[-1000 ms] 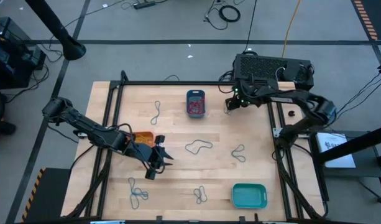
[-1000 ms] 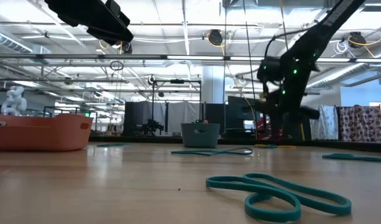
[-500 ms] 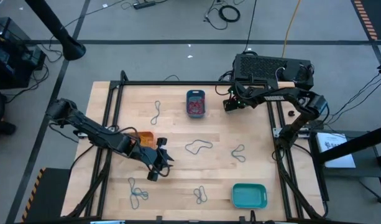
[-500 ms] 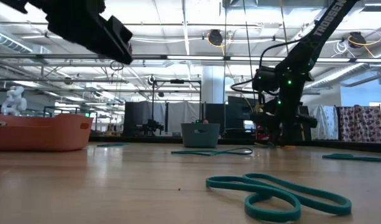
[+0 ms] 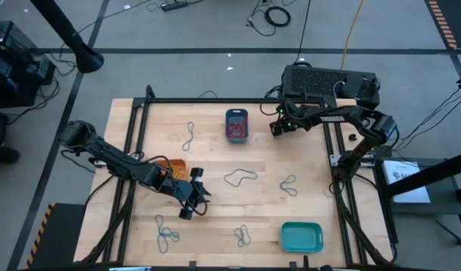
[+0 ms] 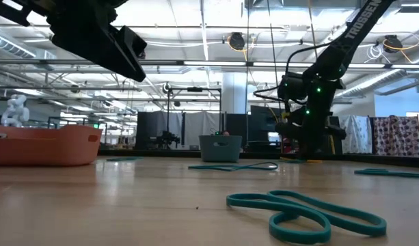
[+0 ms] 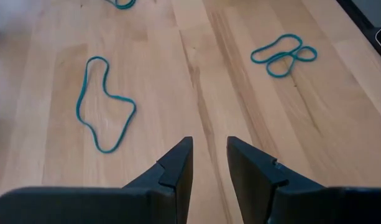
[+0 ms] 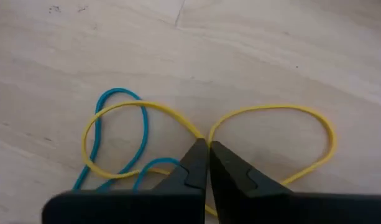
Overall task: Sort rubber bands into baskets
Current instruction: Put the yellow rubber band into the orange bin
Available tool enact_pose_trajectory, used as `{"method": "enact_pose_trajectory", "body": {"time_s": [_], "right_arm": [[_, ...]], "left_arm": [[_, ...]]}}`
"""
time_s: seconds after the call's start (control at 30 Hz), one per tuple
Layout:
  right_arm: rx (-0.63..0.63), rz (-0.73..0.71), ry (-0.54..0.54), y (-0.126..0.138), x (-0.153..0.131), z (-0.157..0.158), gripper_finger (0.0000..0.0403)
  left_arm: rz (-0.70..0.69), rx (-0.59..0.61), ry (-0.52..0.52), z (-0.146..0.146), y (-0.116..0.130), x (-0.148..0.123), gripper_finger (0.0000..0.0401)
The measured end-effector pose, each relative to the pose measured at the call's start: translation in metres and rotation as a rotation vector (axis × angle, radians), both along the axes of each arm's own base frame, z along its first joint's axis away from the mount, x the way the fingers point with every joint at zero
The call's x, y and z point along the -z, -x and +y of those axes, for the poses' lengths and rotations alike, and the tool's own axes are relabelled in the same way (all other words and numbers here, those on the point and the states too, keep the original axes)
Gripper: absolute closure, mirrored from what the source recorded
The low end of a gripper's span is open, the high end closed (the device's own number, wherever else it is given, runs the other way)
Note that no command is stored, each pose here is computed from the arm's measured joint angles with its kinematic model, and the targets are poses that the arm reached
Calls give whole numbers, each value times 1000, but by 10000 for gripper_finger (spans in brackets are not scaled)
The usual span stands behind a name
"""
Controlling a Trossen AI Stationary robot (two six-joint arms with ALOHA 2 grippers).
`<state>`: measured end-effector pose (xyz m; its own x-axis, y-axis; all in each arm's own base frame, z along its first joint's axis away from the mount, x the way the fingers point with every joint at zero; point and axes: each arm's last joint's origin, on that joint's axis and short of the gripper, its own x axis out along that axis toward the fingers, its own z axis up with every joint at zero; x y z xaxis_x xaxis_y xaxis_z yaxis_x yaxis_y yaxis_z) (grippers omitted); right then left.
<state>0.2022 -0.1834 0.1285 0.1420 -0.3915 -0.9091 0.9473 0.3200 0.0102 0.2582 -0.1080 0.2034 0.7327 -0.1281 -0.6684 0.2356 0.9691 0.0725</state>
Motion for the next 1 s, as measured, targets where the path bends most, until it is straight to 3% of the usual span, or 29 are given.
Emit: {"method": "enact_pose_trajectory", "body": {"time_s": [0.13, 0.33, 0.63, 0.83, 1.0], "right_arm": [[-32, -26, 58, 2, -15, 1, 397], [-92, -143, 192, 8, -60, 10, 400], [-253, -382, 356, 17, -127, 60, 402], [-453, -558, 346, 19, -152, 101, 402], [-591, -590, 277, 13, -153, 133, 403]], "left_arm": [[0, 0, 0, 0, 0, 0, 294], [0, 2, 2, 0, 0, 0, 294], [-45, 16, 5, -1, -3, -3, 294], [-114, 34, 3, -2, -7, -9, 294], [-255, 47, 0, -4, -13, -20, 294]]}}
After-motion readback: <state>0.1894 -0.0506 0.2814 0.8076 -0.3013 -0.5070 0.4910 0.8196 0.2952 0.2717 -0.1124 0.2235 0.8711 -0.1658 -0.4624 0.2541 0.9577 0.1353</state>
